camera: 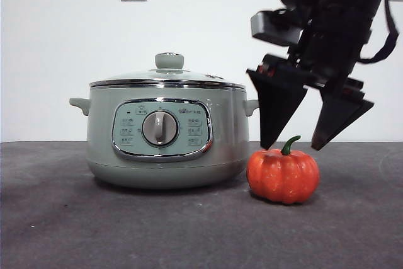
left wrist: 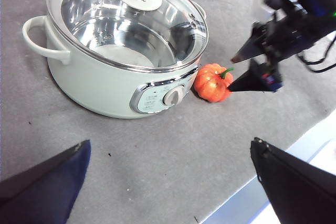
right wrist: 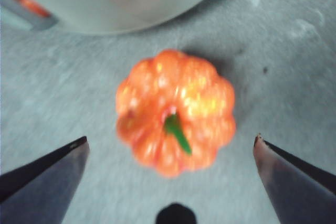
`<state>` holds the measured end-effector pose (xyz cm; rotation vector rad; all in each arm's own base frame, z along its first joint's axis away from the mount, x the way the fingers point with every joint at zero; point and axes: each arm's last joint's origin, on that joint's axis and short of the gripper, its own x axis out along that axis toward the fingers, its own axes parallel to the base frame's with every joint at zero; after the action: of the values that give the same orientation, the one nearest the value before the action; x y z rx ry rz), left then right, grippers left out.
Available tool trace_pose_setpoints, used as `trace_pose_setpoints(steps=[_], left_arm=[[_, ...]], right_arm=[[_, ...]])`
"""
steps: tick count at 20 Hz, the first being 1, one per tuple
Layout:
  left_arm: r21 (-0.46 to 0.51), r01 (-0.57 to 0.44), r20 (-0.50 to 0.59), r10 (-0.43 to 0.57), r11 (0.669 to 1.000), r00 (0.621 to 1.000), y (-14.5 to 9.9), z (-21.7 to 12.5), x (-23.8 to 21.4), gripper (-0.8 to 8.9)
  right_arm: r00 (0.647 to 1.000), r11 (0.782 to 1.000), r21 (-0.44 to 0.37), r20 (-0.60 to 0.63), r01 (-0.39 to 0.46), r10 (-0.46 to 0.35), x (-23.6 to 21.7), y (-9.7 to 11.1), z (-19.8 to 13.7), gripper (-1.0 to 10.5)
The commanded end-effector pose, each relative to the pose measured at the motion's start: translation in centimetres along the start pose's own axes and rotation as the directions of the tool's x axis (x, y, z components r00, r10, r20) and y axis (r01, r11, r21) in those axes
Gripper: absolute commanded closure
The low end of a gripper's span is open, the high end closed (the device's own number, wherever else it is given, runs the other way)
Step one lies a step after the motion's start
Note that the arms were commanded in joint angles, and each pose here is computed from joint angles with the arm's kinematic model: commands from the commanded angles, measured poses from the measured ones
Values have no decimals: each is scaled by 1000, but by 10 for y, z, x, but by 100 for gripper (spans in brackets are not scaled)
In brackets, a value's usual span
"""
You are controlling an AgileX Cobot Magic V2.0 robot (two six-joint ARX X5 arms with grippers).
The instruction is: Pick up the pumpkin,open the lid,put the pumpkin in the pot,close the lid
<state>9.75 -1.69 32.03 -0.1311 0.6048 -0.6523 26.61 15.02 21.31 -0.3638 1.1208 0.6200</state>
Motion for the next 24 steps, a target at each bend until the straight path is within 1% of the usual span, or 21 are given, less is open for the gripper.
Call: trace_pose_setpoints(steps=[1, 8, 9, 10, 12, 14, 15, 19, 21, 24], left_arm=[[14, 4, 7, -4, 1000, 1000, -1, 1, -1, 59], [16, 3, 10, -3, 1000, 1000, -1, 1, -1, 59], [16, 3, 10, -3, 1000, 1000, -1, 1, -1, 59], [16, 2, 10, -2, 1000, 1000, -1, 1, -1, 59], [16, 2, 10, -2, 1000, 1000, -1, 1, -1, 59], [16, 2, 10, -2, 1000, 1000, -1, 1, -1, 59], [16, 2, 10, -2, 1000, 1000, -1, 1, -1, 59], [28, -3, 31, 2, 1000, 1000, 0, 4, -1, 60], [39, -5, 44, 4, 999, 999, 0, 6, 0, 60], [36, 3, 84, -6, 999, 996, 5, 17, 7, 60]], right_arm=[[1000, 1000, -15, -4, 0, 0, 12, -1, 3, 223], [999, 1000, -14, -46, -15, 14, 37, -2, 4, 234], [999, 1000, -13, -50, -16, 15, 39, -2, 3, 290], [998, 1000, -6, -53, -16, 15, 40, -2, 3, 378], [998, 1000, 6, -54, -15, 15, 40, -2, 3, 636], [998, 1000, 8, -66, -18, 18, 40, -2, 2, 937], [997, 1000, 9, -72, -18, 18, 39, -1, 1, 956], [998, 1000, 27, -58, -13, 15, 25, 0, 0, 958], [1000, 999, 42, -18, -5, 6, 4, 2, 0, 958], [996, 998, 56, 86, 4, -9, -42, 7, -5, 958]])
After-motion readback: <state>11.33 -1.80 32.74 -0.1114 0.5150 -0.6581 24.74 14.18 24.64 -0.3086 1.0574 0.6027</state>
